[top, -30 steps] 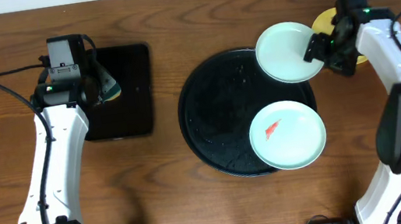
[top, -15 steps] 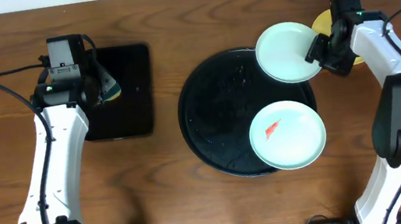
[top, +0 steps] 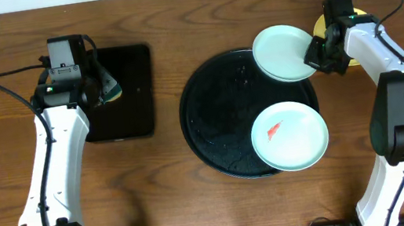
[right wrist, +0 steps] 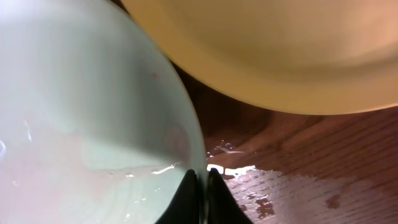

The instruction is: Clean dirty plates on tray and stack at the side

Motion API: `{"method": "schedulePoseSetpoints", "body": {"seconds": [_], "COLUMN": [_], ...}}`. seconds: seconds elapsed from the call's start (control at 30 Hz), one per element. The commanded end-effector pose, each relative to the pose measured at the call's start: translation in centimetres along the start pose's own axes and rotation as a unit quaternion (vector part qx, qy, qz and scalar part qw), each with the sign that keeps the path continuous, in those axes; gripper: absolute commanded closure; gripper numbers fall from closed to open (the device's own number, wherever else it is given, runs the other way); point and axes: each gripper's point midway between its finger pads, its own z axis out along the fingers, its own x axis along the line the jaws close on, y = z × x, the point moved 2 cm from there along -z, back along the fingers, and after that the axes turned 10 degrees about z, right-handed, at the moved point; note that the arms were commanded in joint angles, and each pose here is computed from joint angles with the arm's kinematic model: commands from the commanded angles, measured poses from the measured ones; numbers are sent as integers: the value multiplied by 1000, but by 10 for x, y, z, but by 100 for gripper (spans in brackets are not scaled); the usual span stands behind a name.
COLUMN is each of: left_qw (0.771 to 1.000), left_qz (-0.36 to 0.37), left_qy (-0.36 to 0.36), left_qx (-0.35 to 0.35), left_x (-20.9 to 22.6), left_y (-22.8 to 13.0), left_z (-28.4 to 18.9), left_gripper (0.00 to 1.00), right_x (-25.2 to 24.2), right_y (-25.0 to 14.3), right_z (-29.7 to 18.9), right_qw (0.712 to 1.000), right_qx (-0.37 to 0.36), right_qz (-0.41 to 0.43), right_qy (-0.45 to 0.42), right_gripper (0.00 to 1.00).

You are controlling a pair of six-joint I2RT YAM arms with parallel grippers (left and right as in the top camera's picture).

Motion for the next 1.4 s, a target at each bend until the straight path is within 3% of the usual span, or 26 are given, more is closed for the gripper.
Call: {"method": "schedulePoseSetpoints", "body": {"seconds": [0.0, 0.23, 0.47, 0.73, 0.87, 1.1, 1.37], "left_qw": [1000, 1000, 1000, 1000, 1000, 1000, 1000], "left_qz": [4, 4, 4, 4, 4, 4, 4], "left_qy": [9, 9, 9, 10, 10, 10, 10], "left_qx": [3, 3, 3, 4, 4, 3, 4], "left_x": [4, 4, 4, 4, 4, 4, 4], "left_y": [-3, -3, -3, -3, -3, -3, -3], "left_z": [2, 2, 2, 3, 3, 3, 3], "left_gripper": [92, 92, 92, 92, 92, 92, 92], "right_x": [11, 38, 78, 122, 128, 139, 164], "right_y": [-14, -24, -25, -74, -83, -97, -135], "right_z": [3, -17, -96, -161, -172, -218, -241], "right_qw": [1000, 993, 957, 867, 825, 721, 643], "right_qx": [8, -13, -134, -229, -285, -409, -449], "right_qz": [-29, -114, -251, -440, -488, -527, -584], "right_qy": [-1, 24, 53, 44, -30, -189, -212], "right_gripper": [99, 99, 99, 99, 99, 99, 99]}}
